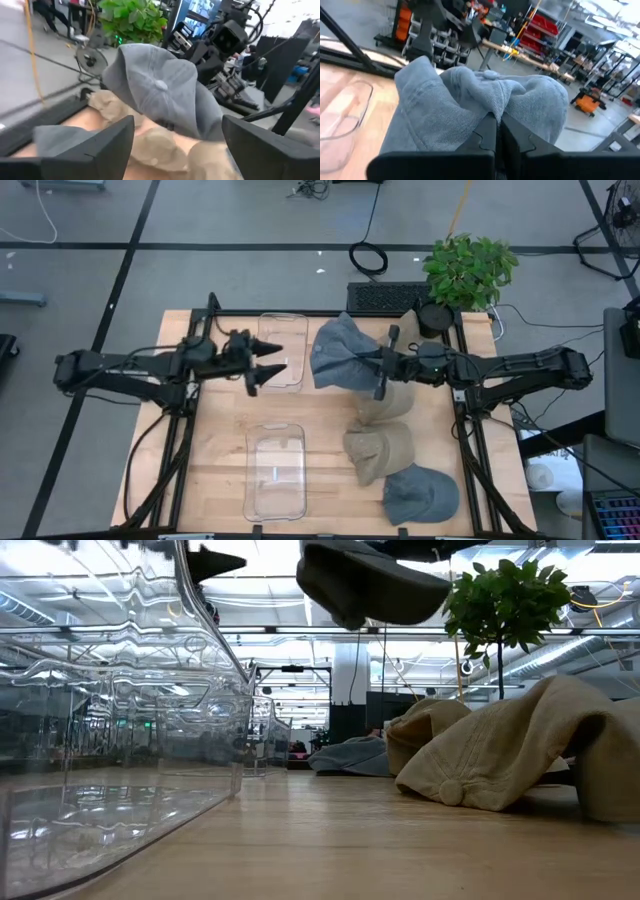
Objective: Stack caps by color
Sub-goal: Put the top right blue cap into the top transparent bin
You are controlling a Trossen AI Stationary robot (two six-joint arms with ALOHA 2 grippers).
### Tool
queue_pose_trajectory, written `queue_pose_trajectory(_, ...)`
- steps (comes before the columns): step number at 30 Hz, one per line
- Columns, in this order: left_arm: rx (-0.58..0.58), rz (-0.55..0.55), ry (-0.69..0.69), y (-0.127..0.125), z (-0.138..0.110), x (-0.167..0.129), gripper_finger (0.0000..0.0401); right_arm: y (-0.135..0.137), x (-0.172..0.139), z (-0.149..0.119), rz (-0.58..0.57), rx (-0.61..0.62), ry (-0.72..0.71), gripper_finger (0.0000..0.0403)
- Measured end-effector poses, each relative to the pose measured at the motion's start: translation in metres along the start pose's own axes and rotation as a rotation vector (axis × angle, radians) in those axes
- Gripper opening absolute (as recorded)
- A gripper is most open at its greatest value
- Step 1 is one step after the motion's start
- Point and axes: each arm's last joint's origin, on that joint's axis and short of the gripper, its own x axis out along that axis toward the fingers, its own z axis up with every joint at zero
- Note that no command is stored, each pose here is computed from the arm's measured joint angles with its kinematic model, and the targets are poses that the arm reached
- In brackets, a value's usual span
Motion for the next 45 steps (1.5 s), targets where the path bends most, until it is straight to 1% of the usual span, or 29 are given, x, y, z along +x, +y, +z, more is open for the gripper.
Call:
queue_pose_trajectory(4, -0.098, -0.014, 0.008, 0.002, 0.009, 0.019, 0.0306, 0.001, 0.004, -0.001, -0.003, -0.036, -0.007, 0.0000)
queue_pose_trajectory(9, -0.198, 0.024, -0.004, 0.013, 0.012, 0.034, 0.0289, 0.002, 0.007, 0.003, -0.023, -0.087, -0.055, 0.0000)
queue_pose_trajectory(12, -0.232, 0.028, 0.002, 0.018, 0.012, 0.038, 0.0283, 0.001, 0.008, 0.005, -0.032, -0.117, -0.074, 0.0000)
queue_pose_trajectory(17, -0.273, 0.038, 0.011, 0.023, 0.009, 0.044, 0.0288, 0.001, 0.009, 0.007, -0.047, -0.142, -0.099, 0.0000)
queue_pose_trajectory(23, -0.354, -0.075, 0.027, 0.022, 0.003, 0.058, 0.0285, 0.002, 0.013, 0.007, -0.057, -0.180, -0.113, 0.0000)
queue_pose_trajectory(25, -0.362, -0.079, 0.035, 0.023, -0.001, 0.062, 0.0282, 0.002, 0.015, 0.006, -0.060, -0.179, -0.116, 0.0000)
queue_pose_trajectory(30, -0.383, -0.121, -0.010, 0.023, -0.002, 0.071, 0.0280, 0.003, 0.016, 0.005, -0.059, -0.180, -0.111, 0.0000)
queue_pose_trajectory(35, -0.428, -0.278, -0.061, 0.016, 0.004, 0.074, 0.0282, 0.004, 0.017, 0.004, -0.055, -0.183, -0.102, 0.0000)
queue_pose_trajectory(37, -0.438, -0.315, -0.073, 0.012, 0.005, 0.074, 0.0282, 0.003, 0.017, 0.004, -0.061, -0.181, -0.105, 0.0000)
queue_pose_trajectory(45, -0.449, -0.349, -0.095, 0.006, 0.008, 0.073, 0.0282, -0.003, 0.019, 0.002, -0.080, -0.157, -0.092, 0.0000)
